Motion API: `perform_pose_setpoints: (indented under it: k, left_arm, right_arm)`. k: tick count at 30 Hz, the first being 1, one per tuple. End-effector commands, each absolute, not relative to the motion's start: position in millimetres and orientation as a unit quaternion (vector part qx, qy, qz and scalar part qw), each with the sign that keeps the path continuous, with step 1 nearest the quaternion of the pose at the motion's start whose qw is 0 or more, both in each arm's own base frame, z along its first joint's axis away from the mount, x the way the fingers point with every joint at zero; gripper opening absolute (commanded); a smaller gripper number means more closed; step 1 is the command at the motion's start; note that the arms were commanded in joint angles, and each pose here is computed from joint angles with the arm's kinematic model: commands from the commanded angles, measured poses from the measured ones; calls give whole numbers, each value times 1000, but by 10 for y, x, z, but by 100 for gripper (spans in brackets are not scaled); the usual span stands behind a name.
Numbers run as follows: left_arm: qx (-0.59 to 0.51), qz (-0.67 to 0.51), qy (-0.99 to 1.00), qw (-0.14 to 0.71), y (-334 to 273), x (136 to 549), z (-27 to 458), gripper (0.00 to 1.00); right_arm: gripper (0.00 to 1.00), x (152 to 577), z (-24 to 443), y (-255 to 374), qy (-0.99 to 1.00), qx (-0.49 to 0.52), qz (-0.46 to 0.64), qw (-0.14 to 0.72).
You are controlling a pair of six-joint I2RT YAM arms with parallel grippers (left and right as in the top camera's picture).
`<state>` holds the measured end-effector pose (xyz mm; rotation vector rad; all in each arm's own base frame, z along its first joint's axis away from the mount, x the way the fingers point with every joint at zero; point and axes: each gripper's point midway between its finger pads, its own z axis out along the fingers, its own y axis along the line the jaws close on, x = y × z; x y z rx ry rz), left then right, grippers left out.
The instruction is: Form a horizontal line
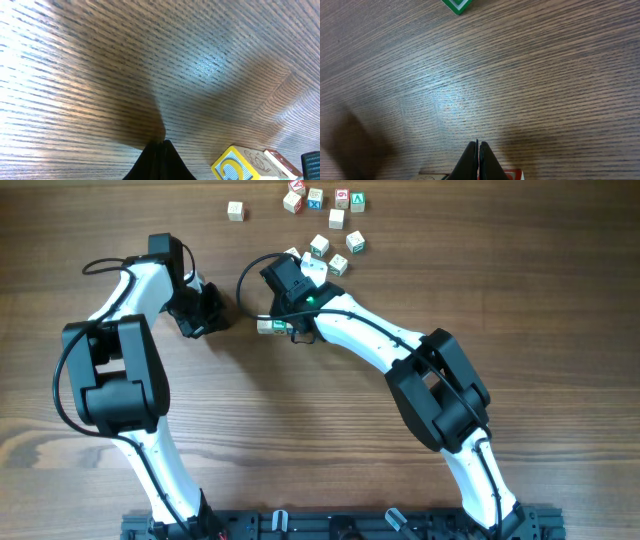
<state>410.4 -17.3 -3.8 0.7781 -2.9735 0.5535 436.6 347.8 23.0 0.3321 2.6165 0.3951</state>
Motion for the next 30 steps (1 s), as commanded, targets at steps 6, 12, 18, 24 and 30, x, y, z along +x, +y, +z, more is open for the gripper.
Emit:
perform_pose_setpoints:
  k: [6, 12, 18, 24, 30]
  left_arm:
    - [256, 125, -958, 15, 15, 4031, -221, 7]
    - [257, 125, -958, 15, 16, 4031, -221, 7]
    - [256, 125, -958, 15, 15, 4031, -221, 7]
    - [256, 125, -958, 15, 16, 4031, -221, 7]
    - [256, 125, -958, 15, 15, 4031, -221, 7]
  right_arm:
    - [5, 4298, 110, 3480, 959, 111, 139, 220]
    - [4, 4294, 109, 3483, 959, 110, 140, 219]
    - [5, 4289, 105, 3478, 960, 110, 139, 218]
    - [5, 4284, 101, 3474, 960, 110, 138, 217]
    - [5, 4283, 101, 3473, 960, 110, 138, 216]
